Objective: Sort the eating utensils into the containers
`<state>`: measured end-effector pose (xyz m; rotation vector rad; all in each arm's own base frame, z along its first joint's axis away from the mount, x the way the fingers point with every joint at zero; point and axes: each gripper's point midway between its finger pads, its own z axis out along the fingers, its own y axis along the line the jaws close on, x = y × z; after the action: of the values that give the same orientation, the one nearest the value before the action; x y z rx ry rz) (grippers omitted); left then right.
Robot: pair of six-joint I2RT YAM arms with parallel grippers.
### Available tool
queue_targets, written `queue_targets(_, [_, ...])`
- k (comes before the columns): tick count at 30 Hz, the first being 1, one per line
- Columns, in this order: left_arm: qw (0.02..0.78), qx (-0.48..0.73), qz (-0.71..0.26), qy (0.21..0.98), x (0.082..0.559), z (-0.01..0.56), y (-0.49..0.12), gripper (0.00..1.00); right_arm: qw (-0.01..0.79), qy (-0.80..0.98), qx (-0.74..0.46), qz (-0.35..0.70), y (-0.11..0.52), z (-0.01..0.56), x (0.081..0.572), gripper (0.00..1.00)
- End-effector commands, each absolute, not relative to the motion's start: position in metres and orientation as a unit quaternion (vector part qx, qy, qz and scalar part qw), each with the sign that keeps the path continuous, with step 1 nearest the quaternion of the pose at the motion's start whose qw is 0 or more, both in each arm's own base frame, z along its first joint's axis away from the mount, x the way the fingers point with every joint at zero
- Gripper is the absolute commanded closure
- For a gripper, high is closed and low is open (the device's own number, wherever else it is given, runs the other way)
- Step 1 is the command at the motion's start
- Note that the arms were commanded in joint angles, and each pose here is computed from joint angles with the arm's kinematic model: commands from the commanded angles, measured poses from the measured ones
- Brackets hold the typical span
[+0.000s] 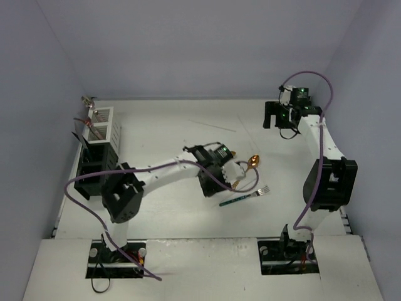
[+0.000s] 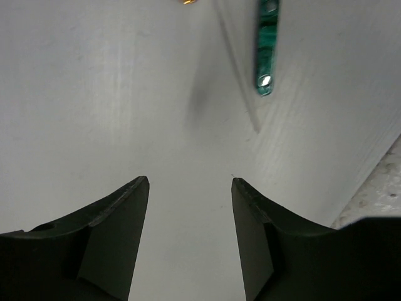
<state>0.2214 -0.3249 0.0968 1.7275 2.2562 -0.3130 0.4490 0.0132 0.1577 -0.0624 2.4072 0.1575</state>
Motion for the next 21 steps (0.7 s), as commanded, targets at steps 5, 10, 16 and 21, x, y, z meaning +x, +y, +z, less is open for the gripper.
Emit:
queue_targets(5, [0.175,0.607,-0.131,0.764,0.205,0.117,-0.410,0.48,0.387,0.919,0.022,0.072,-0.021,0.177,0.455,0.06])
queue_targets(10, [0.203,0.598,-0.175,0.755,0.204,0.121,-0.444,0.48,0.392,0.917,0.034,0.074,-0.031,0.180,0.456,0.06])
queue_targets(16, [0.241,0.608,-0.228,0.721,0.202,0.126,-0.473,0.49,0.394,0.915,0.038,0.073,-0.036,0.182,0.456,0.06])
queue_targets(21, [0.245,0.614,-0.229,0.714,0.208,0.116,-0.484,0.49,0.396,0.914,0.044,0.071,-0.042,0.183,0.455,0.06])
